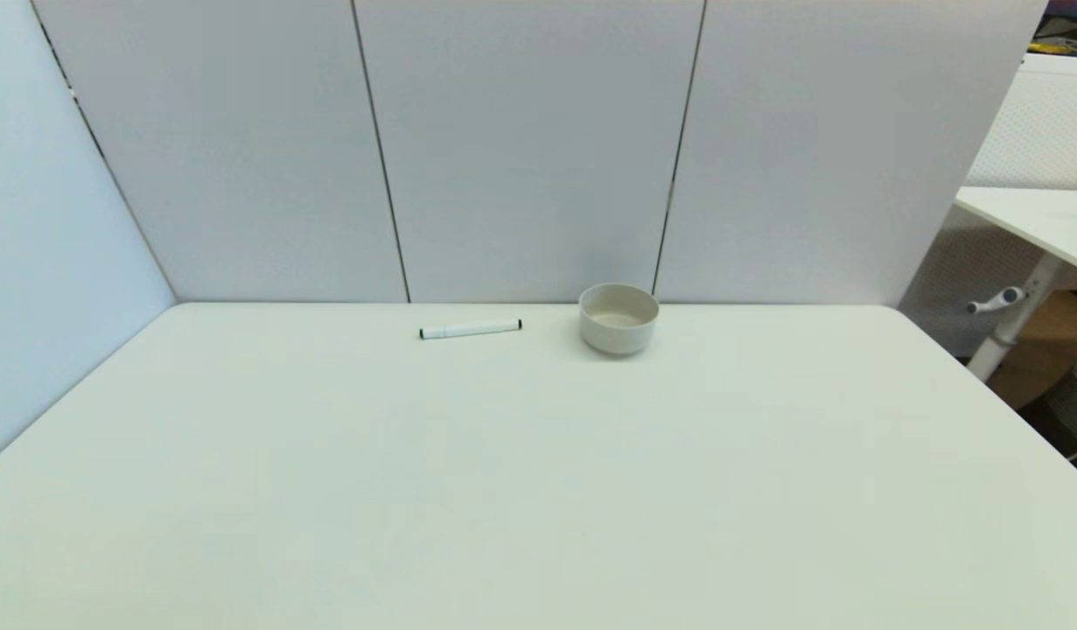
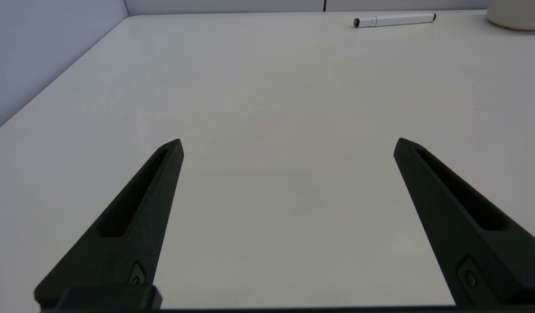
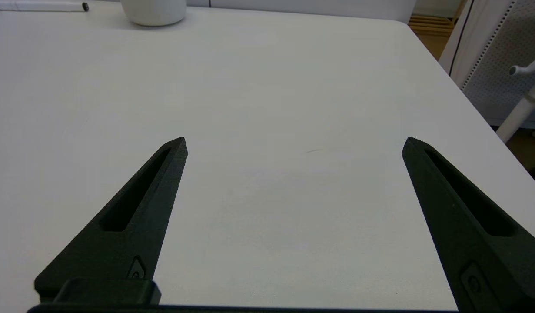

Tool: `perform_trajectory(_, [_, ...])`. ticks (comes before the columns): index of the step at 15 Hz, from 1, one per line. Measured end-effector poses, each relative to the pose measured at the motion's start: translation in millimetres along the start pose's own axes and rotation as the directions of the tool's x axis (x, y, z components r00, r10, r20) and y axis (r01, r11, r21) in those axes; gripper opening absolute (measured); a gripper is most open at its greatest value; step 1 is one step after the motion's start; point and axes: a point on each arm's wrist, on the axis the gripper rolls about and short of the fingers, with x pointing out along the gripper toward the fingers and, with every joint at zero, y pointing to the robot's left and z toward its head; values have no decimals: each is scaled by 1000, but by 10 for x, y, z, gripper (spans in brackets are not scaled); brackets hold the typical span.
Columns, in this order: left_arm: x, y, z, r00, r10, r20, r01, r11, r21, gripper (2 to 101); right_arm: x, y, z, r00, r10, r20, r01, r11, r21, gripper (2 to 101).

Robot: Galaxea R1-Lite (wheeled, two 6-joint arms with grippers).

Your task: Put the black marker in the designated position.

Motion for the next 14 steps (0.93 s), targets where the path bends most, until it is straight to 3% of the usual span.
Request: perform_trajectory(14, [0,0,0,1000,0,-1,0,1000,0,978,0,0,0,1000,0,0,0,1000,2,980])
